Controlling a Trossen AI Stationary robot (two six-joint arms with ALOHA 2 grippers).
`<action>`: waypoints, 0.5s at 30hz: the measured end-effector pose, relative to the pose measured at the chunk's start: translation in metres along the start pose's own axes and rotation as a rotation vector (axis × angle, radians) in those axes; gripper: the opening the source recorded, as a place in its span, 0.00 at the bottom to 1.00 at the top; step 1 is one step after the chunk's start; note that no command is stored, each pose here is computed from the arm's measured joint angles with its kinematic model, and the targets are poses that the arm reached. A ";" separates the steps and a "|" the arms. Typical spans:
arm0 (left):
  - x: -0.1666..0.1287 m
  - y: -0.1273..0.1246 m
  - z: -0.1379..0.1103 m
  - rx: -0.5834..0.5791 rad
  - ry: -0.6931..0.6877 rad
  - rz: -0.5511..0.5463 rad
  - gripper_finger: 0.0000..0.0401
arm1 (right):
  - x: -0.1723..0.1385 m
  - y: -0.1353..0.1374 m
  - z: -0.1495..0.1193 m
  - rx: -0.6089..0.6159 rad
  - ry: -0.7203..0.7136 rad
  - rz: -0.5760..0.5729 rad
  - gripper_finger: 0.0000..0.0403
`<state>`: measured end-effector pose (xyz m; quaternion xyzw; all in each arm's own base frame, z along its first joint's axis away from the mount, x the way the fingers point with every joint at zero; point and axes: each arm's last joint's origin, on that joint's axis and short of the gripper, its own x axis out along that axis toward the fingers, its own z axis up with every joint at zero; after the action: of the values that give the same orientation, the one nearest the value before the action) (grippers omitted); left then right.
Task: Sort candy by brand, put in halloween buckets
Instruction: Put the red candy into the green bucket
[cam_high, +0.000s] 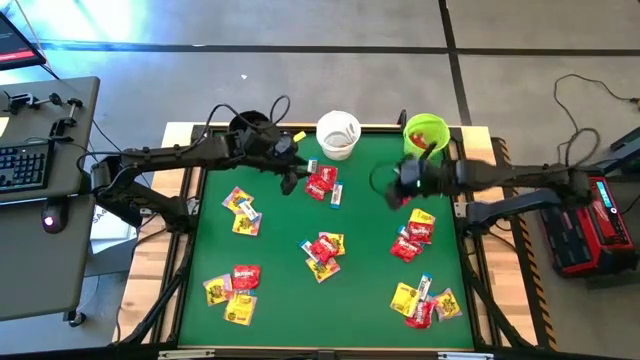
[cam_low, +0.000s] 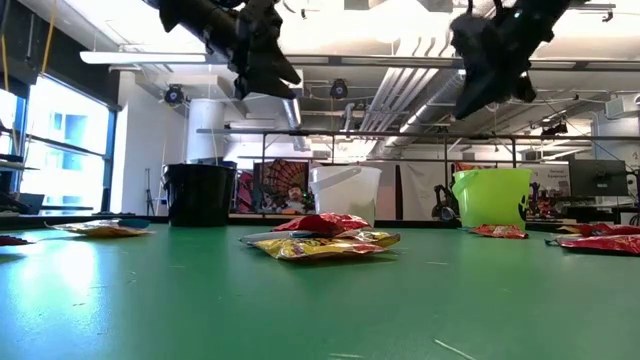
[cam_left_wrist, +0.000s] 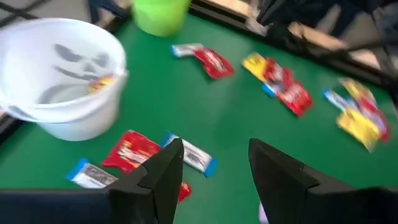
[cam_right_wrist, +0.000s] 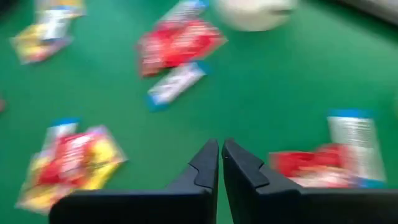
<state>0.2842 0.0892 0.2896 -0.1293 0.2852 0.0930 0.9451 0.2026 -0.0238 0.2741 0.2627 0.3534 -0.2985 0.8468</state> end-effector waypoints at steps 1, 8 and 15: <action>0.000 -0.003 -0.002 0.024 0.019 -0.028 0.44 | 0.002 0.007 -0.006 -0.010 -0.013 0.046 0.02; 0.003 -0.024 -0.021 0.080 0.195 -0.115 0.44 | 0.019 0.022 -0.041 0.023 0.050 0.240 0.04; 0.000 -0.049 -0.043 0.130 0.379 -0.109 0.44 | 0.025 0.019 -0.057 -0.028 0.098 0.226 0.24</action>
<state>0.2739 0.0300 0.2648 -0.0986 0.4559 -0.0027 0.8845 0.2049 0.0185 0.2243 0.3031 0.3665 -0.1832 0.8604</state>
